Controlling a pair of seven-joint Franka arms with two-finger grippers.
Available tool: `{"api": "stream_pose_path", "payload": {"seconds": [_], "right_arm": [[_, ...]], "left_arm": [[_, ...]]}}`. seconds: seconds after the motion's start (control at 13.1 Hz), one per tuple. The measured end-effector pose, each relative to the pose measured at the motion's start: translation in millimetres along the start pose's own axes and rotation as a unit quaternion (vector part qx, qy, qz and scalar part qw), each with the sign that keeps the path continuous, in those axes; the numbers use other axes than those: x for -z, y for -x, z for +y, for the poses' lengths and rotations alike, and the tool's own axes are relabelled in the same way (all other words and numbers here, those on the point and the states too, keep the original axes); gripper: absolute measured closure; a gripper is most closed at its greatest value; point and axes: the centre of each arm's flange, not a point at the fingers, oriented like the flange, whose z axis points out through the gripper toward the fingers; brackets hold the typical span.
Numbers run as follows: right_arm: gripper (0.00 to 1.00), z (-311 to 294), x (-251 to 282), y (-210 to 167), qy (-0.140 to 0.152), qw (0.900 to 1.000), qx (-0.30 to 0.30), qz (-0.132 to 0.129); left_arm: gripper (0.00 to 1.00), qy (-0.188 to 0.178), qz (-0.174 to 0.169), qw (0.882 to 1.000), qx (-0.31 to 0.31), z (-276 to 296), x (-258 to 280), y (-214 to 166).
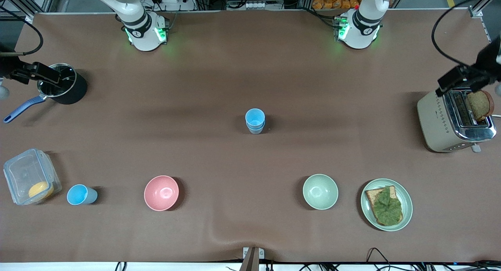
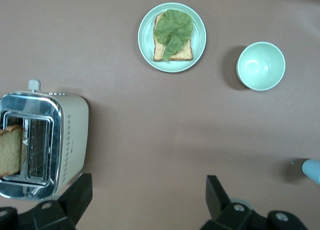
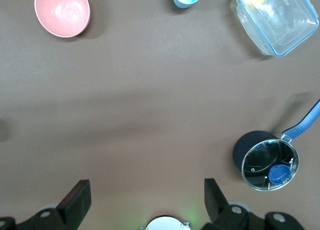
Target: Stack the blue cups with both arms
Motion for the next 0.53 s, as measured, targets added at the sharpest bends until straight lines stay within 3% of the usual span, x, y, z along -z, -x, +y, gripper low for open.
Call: {"api": "stream_pose_path", "payload": {"seconds": [0.53], "right_arm": [[0.00, -0.1, -0.1, 0.1, 0.000, 1.000, 0.000, 0.000]], "left_arm": [[0.00, 0.000, 0.000, 1.000, 0.001, 0.0, 6.3, -6.6]]}}
